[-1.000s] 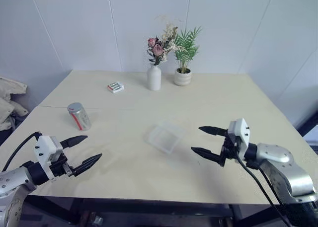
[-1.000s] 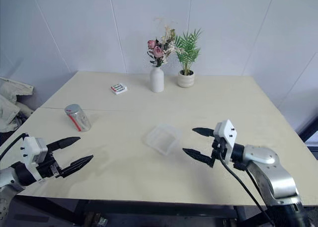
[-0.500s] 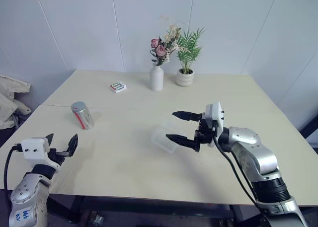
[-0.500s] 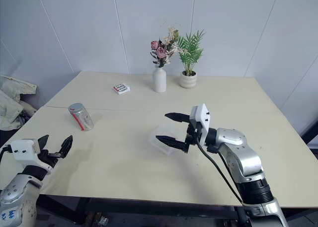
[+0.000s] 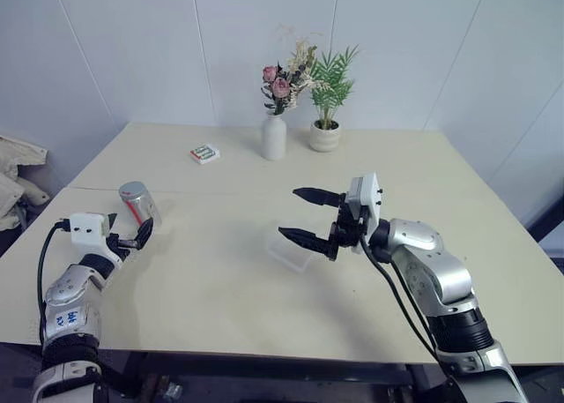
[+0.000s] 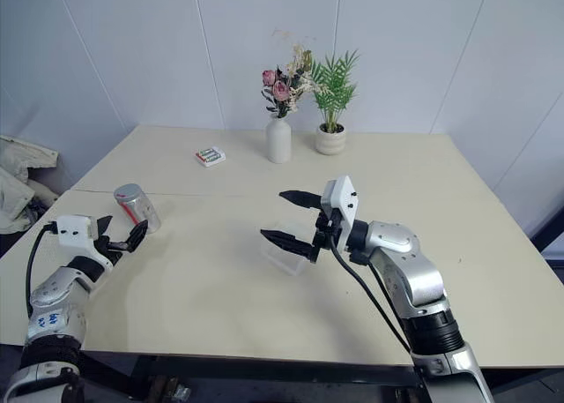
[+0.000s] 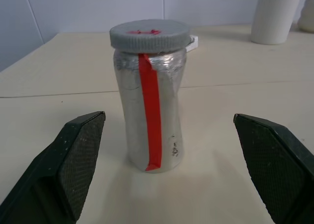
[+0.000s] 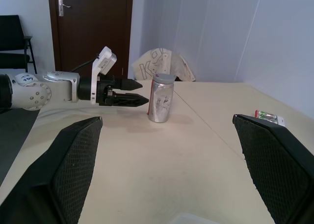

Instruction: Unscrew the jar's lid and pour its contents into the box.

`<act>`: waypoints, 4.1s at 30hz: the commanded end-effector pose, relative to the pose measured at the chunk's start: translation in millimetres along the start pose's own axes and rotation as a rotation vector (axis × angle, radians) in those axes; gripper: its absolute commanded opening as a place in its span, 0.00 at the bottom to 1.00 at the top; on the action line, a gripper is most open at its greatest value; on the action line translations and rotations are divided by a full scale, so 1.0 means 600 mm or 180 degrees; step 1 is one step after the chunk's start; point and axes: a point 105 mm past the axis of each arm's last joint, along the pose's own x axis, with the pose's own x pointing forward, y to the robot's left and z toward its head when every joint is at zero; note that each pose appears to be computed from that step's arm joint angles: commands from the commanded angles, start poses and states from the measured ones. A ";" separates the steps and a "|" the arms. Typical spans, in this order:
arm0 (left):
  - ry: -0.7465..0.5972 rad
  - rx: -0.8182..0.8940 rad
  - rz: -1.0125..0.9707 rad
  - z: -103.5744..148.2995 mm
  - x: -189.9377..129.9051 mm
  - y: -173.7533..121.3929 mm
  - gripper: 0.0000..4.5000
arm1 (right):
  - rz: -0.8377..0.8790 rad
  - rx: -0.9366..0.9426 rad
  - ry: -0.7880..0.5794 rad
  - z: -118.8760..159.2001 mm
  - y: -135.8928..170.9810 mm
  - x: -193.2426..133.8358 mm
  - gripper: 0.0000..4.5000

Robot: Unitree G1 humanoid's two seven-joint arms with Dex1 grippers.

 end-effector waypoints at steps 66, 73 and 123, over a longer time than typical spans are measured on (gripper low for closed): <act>-0.0336 0.0213 -0.1008 0.097 0.079 -0.072 0.47 | -0.0385 -0.0065 -0.0246 0.043 0.004 -0.013 1.00; -0.0426 0.0354 -0.2632 0.124 0.004 -0.175 0.47 | -0.0119 0.0119 -0.0178 0.065 0.030 0.004 1.00; -0.0369 0.0332 -0.3993 0.122 -0.059 -0.322 0.47 | -0.0090 0.0504 0.0761 0.002 0.064 0.118 1.00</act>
